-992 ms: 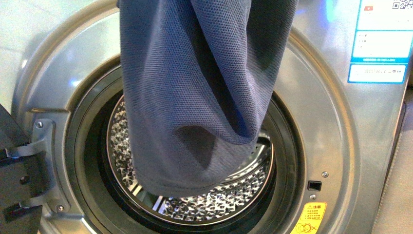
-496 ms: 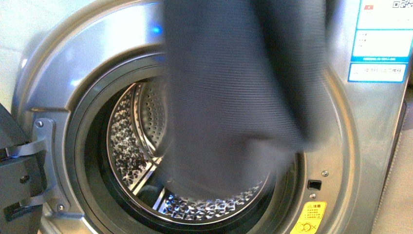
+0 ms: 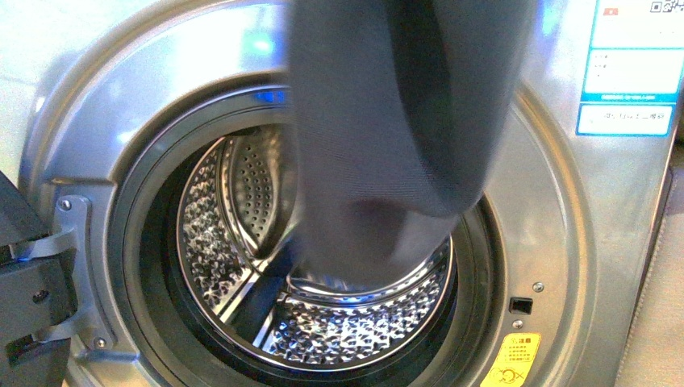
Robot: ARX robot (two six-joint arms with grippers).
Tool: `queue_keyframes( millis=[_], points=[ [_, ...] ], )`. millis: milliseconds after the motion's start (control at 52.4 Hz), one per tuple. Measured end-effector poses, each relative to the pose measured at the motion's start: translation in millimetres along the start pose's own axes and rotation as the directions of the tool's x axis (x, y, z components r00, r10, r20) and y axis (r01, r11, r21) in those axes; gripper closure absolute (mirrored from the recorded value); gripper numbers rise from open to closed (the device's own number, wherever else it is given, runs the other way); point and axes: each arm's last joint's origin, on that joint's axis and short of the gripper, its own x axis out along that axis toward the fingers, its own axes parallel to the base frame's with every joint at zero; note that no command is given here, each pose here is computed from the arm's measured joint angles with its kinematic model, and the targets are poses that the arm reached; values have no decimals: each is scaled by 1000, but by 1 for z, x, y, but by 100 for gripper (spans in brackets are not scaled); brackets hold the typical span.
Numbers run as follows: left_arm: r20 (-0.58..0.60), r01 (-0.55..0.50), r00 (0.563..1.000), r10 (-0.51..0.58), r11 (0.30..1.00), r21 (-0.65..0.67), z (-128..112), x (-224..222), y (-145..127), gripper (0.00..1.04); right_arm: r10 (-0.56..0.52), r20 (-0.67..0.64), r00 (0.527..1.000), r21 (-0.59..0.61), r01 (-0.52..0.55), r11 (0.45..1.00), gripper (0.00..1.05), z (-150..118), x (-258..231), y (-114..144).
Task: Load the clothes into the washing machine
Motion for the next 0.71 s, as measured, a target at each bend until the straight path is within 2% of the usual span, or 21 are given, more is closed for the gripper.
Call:
queue_keyframes(
  millis=[210,496,706],
  points=[
    [6,16,1000,-16,999,-33,-10,15,-14,7,-1,0,1000,-1,1,1000,92,0,0,0],
    [88,-205,974,209,978,-47,-16,37,-9,7,-6,0,1000,-3,6,1000,92,0,0,0],
    [127,-279,950,287,957,-73,-20,47,-10,7,-7,-1,1000,-3,7,1000,92,0,0,0]
  ],
)
